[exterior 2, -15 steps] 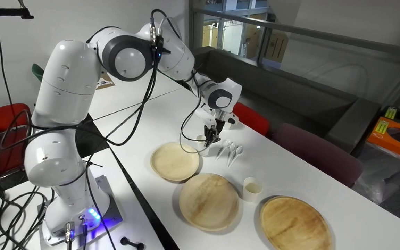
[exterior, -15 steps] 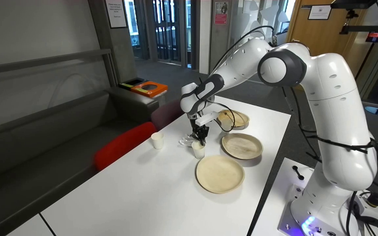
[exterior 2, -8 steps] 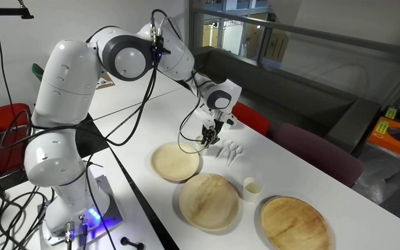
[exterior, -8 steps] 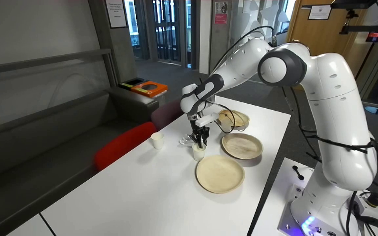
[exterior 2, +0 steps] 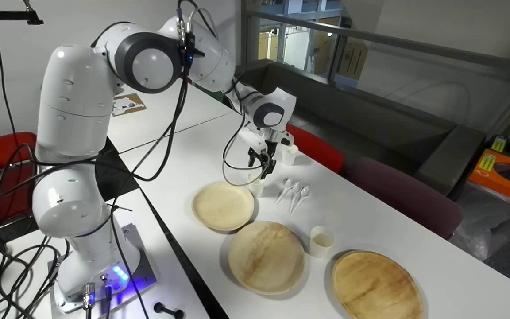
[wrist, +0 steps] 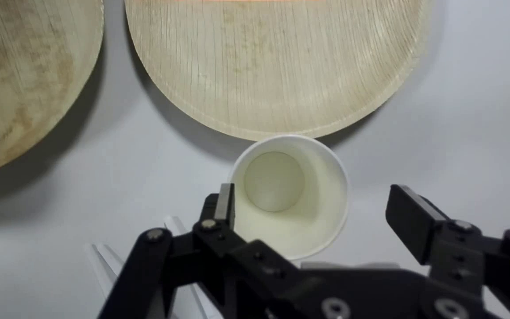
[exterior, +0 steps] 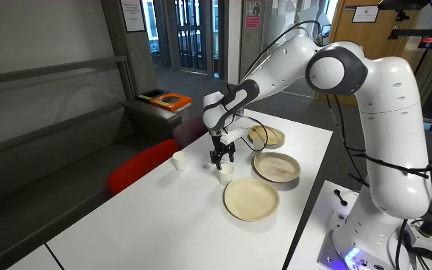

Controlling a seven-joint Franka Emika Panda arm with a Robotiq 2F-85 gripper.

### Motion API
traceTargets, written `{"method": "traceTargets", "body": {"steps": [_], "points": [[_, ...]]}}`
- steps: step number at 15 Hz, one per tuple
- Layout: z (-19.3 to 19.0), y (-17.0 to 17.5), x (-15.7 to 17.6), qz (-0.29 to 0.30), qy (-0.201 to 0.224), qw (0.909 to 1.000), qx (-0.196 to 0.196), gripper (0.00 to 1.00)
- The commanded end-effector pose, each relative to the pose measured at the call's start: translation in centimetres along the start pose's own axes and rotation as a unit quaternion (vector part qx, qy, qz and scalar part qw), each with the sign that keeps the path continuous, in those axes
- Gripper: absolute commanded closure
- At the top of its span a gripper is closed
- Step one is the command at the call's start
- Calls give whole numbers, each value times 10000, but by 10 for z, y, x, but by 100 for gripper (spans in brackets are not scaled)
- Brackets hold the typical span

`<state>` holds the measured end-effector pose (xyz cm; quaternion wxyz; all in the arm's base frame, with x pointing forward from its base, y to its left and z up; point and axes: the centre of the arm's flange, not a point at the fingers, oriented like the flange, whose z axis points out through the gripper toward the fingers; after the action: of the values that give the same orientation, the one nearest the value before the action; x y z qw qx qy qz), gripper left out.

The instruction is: Pick up the white paper cup and move it close to the brown paper plate

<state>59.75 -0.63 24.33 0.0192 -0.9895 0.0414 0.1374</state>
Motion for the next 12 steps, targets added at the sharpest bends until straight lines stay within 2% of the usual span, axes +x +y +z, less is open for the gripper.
{"method": "traceTargets", "body": {"steps": [1,5,10,11,12], "points": [[-24,-11,-55,-399,257,9989,-49,0],[-10,-27,-88,-895,-118,9956,-238,0],[14,-50,-125,-1438,-435,9871,-544,0],[14,-55,-127,-1473,-469,9861,-603,0],[23,-53,-102,-1261,-465,9898,-482,0]]}}
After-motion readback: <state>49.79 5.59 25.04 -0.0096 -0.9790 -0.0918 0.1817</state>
